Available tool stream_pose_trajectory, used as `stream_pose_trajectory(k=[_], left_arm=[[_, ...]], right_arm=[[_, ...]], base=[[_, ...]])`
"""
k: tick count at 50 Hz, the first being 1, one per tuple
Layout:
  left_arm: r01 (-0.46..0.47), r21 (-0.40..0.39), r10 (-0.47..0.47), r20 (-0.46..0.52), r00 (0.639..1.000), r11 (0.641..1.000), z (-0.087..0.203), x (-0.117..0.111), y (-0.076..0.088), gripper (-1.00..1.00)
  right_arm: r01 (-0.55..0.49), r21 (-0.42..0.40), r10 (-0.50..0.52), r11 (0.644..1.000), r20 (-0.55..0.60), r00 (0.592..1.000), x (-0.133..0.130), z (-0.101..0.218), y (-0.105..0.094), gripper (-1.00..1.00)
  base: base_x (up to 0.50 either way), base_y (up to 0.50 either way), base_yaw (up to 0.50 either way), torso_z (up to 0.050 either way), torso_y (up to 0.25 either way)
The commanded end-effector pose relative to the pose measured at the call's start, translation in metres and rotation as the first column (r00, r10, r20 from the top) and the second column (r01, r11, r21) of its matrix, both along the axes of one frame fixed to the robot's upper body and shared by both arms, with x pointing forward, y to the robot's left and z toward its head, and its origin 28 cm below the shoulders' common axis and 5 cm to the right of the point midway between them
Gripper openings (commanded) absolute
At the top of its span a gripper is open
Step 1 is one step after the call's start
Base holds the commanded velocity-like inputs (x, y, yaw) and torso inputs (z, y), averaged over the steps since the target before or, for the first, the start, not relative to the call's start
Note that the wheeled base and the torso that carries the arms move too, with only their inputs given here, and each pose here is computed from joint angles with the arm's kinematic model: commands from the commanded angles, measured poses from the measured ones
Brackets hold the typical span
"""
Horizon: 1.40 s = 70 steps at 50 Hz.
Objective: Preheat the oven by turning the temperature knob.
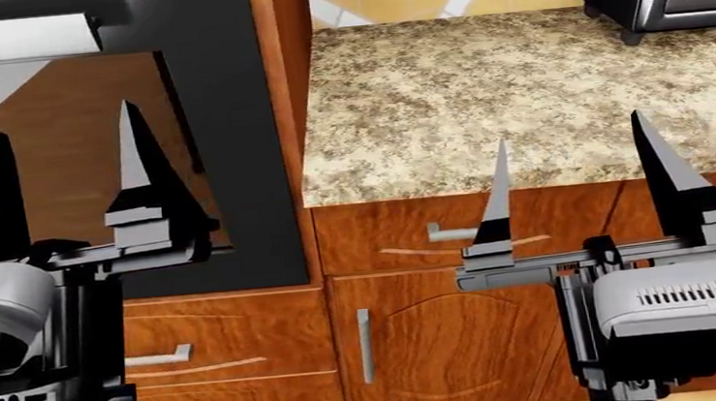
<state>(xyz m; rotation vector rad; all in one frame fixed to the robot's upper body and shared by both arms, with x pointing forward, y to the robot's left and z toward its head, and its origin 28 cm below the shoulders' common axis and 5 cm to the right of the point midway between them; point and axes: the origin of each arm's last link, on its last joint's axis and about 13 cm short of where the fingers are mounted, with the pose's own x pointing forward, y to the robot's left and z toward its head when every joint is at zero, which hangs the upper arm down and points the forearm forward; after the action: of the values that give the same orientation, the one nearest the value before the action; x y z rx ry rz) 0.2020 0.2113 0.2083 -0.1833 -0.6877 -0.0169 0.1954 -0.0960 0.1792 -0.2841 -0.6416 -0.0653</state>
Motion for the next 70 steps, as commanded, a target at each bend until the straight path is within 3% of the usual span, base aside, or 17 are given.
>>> stream_pose_trajectory(k=[1, 5, 7, 46, 70], left_arm=[[0.002, -0.005, -0.002, -0.003, 1.000, 1.000, 0.0007, 0.0004, 0.0005, 1.00], [0.011, -0.017, -0.011, 0.009, 1.000, 1.000, 0.0031, -0.0010, 0.0014, 1.00], [0.073, -0.017, -0.072, 0.063, 0.995, 0.997, 0.0040, -0.0062, 0.0022, 1.00], [0.051, -0.008, -0.050, 0.042, 0.998, 0.999, 0.0065, -0.0044, 0.0029, 1.00], [0.052, -0.014, -0.051, 0.053, 0.997, 0.999, 0.0092, -0.0085, 0.0020, 1.00]], right_arm=[[-0.014, 0.002, 0.014, 1.000, 0.011, 1.000, -0.0014, 0.0005, 0.0012, 1.00], [-0.003, 0.006, 0.003, 1.000, 0.036, 0.999, -0.0035, 0.0027, 0.0016, 1.00], [-0.012, 0.003, 0.012, 1.000, 0.020, 1.000, -0.0026, 0.0010, 0.0022, 1.00], [-0.009, -0.015, 0.009, 1.000, -0.005, 1.000, -0.0013, -0.0004, 0.0035, 1.00], [-0.036, -0.021, 0.036, 0.999, -0.010, 0.999, -0.0029, -0.0012, 0.0050, 1.00]], base=[[0.00, 0.00, 0.00, 0.000, 0.000], [0.00, 0.00, 0.00, 0.000, 0.000], [0.00, 0.00, 0.00, 0.016, 0.000], [0.00, 0.00, 0.00, 0.050, 0.024], [0.22, 0.00, 0.00, 0.009, 0.000]])
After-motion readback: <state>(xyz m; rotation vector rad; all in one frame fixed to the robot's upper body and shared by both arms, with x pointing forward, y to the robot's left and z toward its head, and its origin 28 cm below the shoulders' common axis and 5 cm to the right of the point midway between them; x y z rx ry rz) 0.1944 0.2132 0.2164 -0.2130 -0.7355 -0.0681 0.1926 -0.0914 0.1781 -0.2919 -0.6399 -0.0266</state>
